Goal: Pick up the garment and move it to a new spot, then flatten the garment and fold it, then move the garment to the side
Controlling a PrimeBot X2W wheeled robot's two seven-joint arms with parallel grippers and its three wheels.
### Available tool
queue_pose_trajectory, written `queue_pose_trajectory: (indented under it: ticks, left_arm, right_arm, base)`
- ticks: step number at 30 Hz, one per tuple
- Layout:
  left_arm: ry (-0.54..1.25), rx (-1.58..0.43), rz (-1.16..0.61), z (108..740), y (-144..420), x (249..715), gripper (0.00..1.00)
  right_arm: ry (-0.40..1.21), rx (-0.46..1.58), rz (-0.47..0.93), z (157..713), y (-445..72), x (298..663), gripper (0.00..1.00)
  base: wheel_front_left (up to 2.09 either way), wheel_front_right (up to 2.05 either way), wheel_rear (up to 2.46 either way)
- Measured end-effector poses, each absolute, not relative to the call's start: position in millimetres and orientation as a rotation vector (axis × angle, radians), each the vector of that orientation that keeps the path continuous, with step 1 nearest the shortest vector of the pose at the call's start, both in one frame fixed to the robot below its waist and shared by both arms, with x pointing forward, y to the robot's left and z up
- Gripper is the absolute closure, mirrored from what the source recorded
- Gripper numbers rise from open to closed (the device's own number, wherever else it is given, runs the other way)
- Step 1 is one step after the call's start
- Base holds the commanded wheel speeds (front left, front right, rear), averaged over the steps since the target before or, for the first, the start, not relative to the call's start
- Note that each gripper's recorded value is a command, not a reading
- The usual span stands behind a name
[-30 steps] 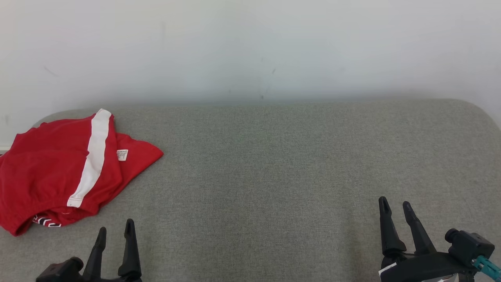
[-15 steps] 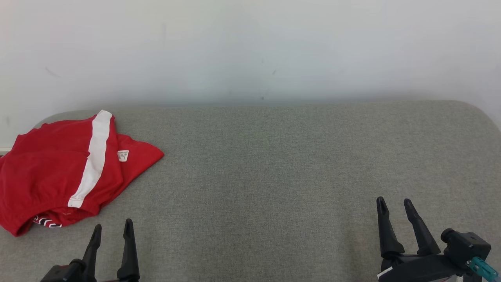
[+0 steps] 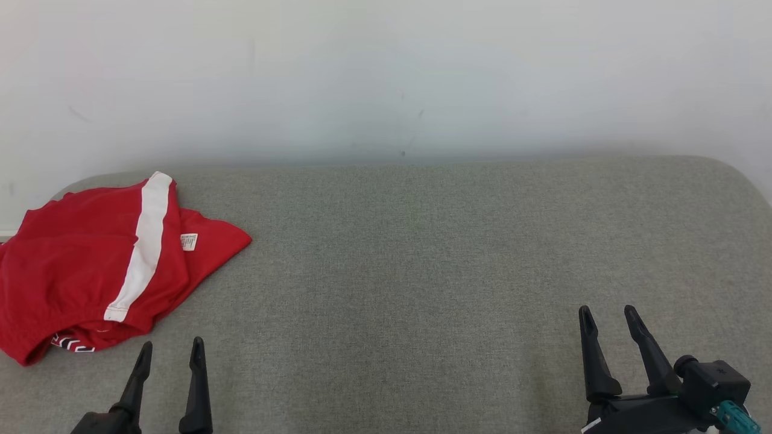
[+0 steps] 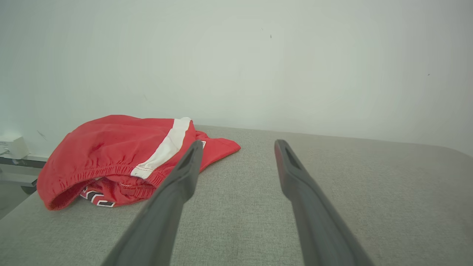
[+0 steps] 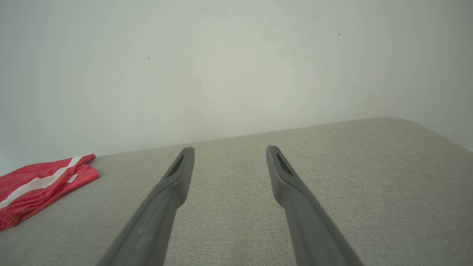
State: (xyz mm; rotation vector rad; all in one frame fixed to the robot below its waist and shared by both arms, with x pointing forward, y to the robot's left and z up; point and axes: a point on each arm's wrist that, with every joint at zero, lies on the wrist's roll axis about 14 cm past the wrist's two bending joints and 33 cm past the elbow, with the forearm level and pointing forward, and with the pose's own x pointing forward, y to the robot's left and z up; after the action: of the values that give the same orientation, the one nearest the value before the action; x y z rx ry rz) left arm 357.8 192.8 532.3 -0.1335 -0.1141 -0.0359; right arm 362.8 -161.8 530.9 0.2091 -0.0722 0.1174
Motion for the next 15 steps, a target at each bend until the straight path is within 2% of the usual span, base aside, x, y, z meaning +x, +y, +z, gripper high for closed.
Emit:
queue_pose_trajectory:
  ticks: [15]
  left_arm:
    - [-0.148,-0.063,-0.087,547,189,351,0.0]
  right_arm:
    - [-0.094,0.142,0.115,538,-164,361,0.0]
  base:
    - [0.0,0.0,0.0]
